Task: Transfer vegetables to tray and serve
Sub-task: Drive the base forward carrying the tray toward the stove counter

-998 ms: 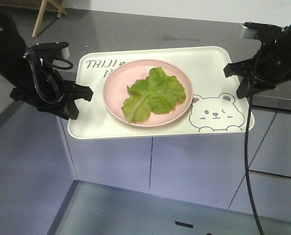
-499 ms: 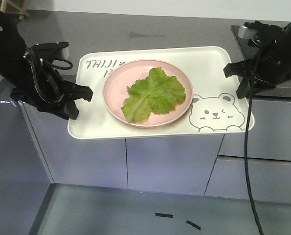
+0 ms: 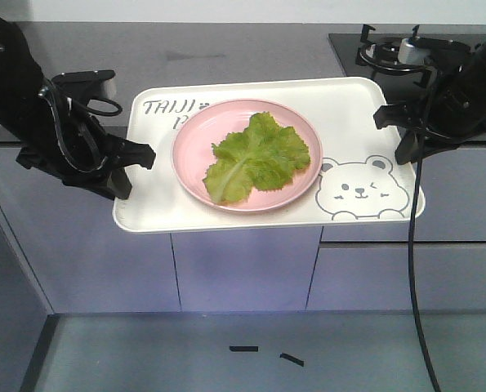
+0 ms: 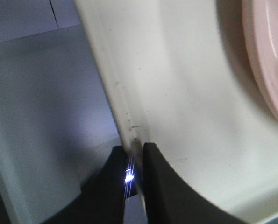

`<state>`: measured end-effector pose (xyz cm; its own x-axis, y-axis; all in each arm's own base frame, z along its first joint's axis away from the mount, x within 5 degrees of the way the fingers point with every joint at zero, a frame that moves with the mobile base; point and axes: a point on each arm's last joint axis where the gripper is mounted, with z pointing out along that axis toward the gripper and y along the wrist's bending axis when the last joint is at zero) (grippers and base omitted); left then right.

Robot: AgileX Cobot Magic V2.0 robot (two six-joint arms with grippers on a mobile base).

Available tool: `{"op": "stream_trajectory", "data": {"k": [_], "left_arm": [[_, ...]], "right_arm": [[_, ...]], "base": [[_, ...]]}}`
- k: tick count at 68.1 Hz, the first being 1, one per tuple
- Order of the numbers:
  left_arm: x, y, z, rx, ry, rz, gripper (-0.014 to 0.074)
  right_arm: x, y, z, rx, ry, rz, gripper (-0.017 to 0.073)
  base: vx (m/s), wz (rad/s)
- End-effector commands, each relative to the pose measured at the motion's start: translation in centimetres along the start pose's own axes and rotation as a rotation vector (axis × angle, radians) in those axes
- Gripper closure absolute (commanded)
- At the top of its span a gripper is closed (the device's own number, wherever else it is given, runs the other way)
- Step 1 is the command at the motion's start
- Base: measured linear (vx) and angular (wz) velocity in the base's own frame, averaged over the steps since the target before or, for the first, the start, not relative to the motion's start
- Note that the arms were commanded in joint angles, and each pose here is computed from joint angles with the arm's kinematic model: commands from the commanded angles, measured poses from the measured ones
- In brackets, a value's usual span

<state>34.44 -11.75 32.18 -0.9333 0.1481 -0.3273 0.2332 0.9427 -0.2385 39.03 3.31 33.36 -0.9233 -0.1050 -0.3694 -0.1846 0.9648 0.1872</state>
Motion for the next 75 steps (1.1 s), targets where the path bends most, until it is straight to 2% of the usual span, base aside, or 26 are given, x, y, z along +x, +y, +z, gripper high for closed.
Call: {"op": "stream_trajectory", "data": {"k": [1,75], "left_arm": [[-0.39,-2.3,-3.2,0.114,-0.135,0.031,0.0599],[-0.4,-2.3,-3.21,0.115,-0.136,0.031,0.0599]], "right_arm": [[0.17,2.32,-3.16,-0.107,-0.067,-0.03,0.0565],[0.17,2.32,-3.16,-0.107,-0.067,-0.03,0.0565]], "base": [[-0.05,-0.19],[0.01,-0.03]]}}
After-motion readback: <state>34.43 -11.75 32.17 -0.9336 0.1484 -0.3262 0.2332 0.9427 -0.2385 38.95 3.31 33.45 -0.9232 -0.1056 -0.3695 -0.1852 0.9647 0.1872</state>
